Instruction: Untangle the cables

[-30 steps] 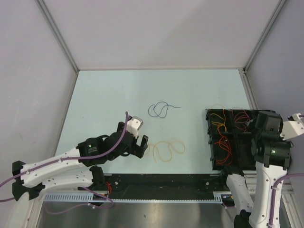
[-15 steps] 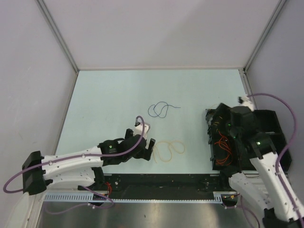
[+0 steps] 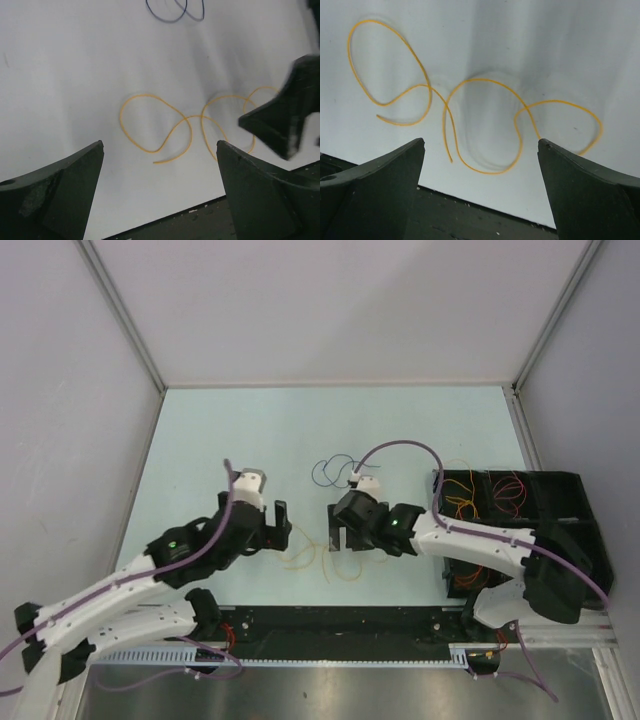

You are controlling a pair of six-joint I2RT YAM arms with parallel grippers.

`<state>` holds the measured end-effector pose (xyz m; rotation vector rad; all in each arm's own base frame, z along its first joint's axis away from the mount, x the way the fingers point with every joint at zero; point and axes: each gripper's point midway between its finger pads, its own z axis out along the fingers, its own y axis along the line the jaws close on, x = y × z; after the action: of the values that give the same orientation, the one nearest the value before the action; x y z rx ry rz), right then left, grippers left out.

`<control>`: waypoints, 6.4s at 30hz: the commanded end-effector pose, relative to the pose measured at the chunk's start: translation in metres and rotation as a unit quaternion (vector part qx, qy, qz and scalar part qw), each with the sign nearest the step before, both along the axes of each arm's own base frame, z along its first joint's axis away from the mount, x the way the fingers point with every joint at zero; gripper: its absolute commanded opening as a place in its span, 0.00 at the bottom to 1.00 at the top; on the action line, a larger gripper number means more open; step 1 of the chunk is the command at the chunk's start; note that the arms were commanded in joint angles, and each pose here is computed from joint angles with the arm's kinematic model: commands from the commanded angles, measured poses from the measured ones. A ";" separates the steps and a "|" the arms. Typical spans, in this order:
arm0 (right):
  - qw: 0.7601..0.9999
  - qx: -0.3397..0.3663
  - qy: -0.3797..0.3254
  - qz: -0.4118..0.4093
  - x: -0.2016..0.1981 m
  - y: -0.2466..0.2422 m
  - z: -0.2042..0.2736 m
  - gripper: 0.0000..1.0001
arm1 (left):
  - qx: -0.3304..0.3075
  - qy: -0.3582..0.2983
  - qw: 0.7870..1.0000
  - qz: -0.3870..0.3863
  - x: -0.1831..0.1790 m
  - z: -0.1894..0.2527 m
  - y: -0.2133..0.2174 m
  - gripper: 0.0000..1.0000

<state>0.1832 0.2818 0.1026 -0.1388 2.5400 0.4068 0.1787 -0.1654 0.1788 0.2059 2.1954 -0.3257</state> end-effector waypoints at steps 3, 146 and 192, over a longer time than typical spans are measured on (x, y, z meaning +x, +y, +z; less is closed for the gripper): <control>0.998 0.055 0.009 -0.028 0.013 0.046 -0.014 1.00 | 0.010 -0.077 0.997 0.027 -0.004 0.069 0.054 1.00; 0.517 -0.414 -0.439 -0.607 0.114 -0.511 0.412 0.00 | 0.006 -0.098 0.995 -0.025 0.004 0.051 0.032 1.00; 0.582 -0.295 -0.198 -0.731 0.102 -0.551 0.169 0.32 | 0.008 -0.098 0.995 -0.028 0.004 0.050 0.031 1.00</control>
<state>0.2810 -0.2734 0.2644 1.3423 1.4644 -1.0986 0.1800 -0.1331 0.2240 0.2947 2.0238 -0.3011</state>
